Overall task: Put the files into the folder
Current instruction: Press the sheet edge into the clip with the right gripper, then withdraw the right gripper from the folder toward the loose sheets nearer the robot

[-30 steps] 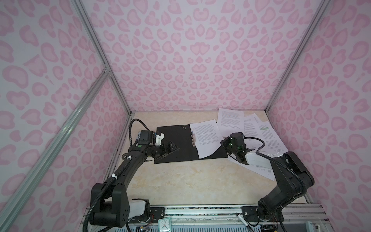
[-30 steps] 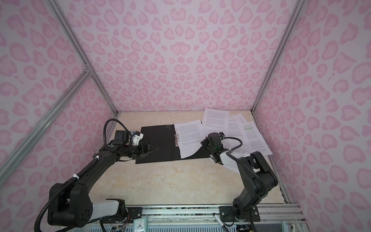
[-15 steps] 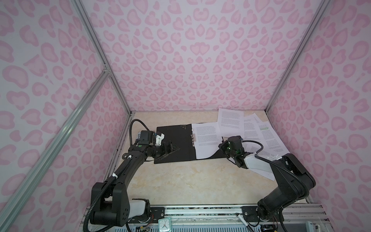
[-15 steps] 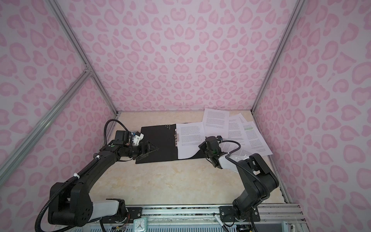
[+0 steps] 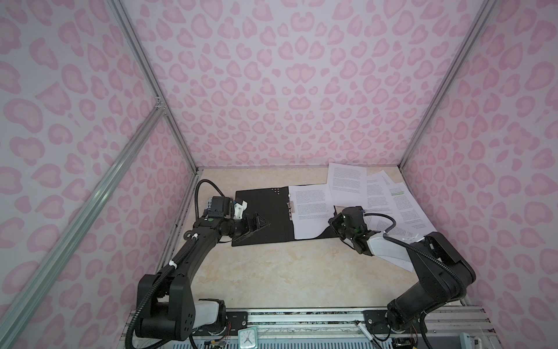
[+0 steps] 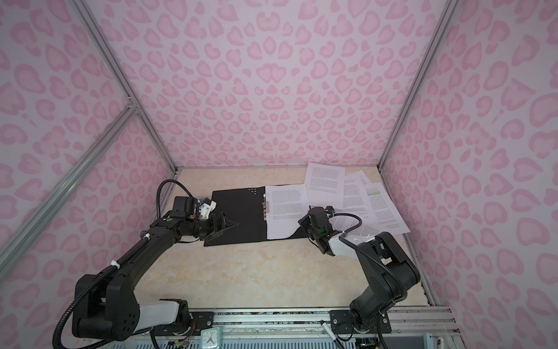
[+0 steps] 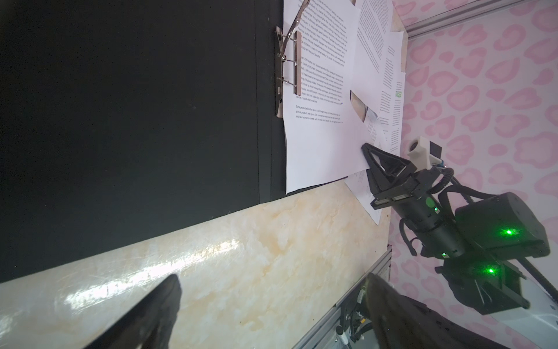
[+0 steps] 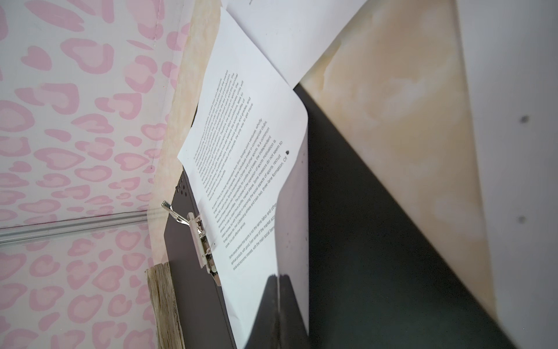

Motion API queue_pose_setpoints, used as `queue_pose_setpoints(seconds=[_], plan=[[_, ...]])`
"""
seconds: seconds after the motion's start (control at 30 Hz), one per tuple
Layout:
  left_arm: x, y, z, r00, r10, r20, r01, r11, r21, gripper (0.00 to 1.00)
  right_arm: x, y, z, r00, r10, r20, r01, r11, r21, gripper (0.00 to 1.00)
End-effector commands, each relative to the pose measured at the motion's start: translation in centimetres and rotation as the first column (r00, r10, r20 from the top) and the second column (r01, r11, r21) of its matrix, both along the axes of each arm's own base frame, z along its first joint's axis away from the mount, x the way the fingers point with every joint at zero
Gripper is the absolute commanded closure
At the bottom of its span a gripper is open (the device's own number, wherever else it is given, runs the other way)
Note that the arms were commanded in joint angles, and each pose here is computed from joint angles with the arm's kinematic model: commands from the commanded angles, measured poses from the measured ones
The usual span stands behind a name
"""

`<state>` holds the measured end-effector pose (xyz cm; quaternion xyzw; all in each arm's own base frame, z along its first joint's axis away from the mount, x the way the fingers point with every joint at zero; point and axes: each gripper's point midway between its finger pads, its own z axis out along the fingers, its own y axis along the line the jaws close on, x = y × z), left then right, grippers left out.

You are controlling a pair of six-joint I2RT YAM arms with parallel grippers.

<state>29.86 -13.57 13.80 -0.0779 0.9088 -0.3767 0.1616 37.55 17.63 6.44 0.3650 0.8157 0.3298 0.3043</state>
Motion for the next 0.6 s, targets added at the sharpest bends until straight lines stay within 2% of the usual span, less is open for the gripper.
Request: queue_pose_setpoints(seconds=[0.0,0.13,0.23,0.33,0.43,0.57], plan=[[0.3,-0.2,0.4,1.0,-0.007,0.026,0.008,1.0,-0.014,0.03,-0.4,-0.8,-0.4,1.0,-0.019,-0.012,0.018,0.999,-0.036,0.82],[0.3,-0.2,0.5,1.0,-0.008,0.03,0.008,1.0,-0.014,0.03,-1.2,-1.6,-0.6,0.999,-0.031,-0.029,0.029,0.997,-0.066,0.5],[0.3,-0.2,0.6,0.999,-0.008,0.034,0.009,1.0,-0.013,0.03,-1.9,-2.6,-0.8,0.998,-0.029,-0.049,0.023,0.993,-0.115,0.34],[0.2,-0.2,0.7,0.999,-0.009,0.038,0.009,1.0,-0.012,0.03,-2.5,-4.4,-1.1,0.996,-0.023,-0.089,0.008,0.987,-0.16,0.25],[0.2,-0.1,0.8,0.999,-0.008,0.045,0.009,1.0,-0.01,0.03,-2.7,-6.7,-0.9,0.993,-0.002,-0.121,-0.021,0.982,-0.189,0.22],[0.3,-0.2,0.9,0.999,-0.009,0.044,0.01,1.0,-0.018,0.03,-2.4,-8.9,0.2,0.98,0.09,-0.176,-0.141,0.944,-0.298,0.13]])
